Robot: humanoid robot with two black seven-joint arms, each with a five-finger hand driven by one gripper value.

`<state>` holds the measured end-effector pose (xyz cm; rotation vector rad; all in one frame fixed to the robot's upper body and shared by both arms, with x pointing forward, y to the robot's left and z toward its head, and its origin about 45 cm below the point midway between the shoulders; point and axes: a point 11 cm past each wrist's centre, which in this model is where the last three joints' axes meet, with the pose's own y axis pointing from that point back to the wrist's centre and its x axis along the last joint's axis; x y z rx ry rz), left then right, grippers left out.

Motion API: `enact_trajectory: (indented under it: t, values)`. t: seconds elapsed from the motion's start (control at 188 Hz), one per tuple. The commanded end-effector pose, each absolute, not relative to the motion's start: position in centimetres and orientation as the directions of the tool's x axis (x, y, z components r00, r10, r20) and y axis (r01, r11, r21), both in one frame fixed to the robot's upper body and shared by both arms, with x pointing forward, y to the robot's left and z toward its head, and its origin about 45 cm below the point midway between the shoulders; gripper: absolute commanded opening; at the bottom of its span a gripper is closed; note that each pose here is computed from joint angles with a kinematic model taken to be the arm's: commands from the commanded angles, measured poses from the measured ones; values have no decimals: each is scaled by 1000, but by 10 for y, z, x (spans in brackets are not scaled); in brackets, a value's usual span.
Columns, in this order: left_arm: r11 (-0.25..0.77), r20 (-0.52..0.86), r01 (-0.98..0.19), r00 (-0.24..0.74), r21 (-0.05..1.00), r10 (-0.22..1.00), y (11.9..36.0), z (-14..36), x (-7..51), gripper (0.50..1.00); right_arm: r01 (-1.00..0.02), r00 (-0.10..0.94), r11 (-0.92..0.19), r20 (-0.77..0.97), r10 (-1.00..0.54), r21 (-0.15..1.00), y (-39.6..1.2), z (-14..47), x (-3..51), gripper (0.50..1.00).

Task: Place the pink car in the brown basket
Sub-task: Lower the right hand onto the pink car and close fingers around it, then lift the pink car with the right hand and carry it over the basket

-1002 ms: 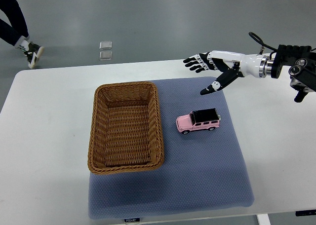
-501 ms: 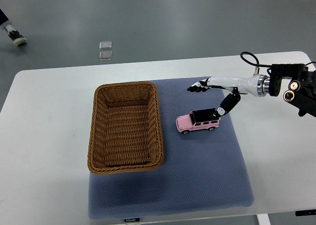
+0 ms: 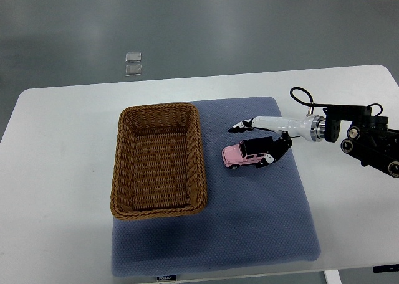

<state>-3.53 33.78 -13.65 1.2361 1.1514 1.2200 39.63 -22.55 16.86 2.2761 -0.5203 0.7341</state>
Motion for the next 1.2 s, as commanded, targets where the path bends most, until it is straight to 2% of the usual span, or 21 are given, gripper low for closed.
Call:
enact_trajectory:
  t: [0.0, 0.128, 0.277, 0.421, 0.538, 0.597, 0.949, 1.194]
  values:
    - [-36, 36, -21, 34, 999, 999, 338, -137, -35, 1000, -552, 751, -685, 640, -161, 476, -225, 168, 398, 909]
    - [-36, 36, -21, 34, 999, 999, 338, -137, -35, 1000, -552, 752, -671, 642, -146, 495, -230, 164, 397, 828]
    - [-36, 36, -21, 34, 999, 999, 338, -137, -35, 1000, -548, 755, -668, 641, -137, 504, -231, 160, 395, 785]
    - [-36, 36, -21, 34, 999, 999, 338, -137, -35, 1000, -543, 756, -667, 643, -123, 510, -231, 159, 394, 652]
    - [-36, 36, -21, 34, 999, 999, 338, -137, -35, 1000, -544, 754, -667, 645, -123, 509, -232, 160, 395, 566]
    - [-36, 36, -21, 34, 999, 999, 338, -137, -35, 1000, -547, 750, -669, 649, -125, 504, -233, 162, 396, 500]
    - [-36, 36, -21, 34, 999, 999, 338, -137, -35, 1000, -588, 689, -686, 709, -149, 428, -241, 205, 417, 500]
    - [-36, 36, -21, 34, 999, 999, 338, -137, -35, 1000, -568, 618, -759, 774, -138, 319, -196, 267, 444, 500]
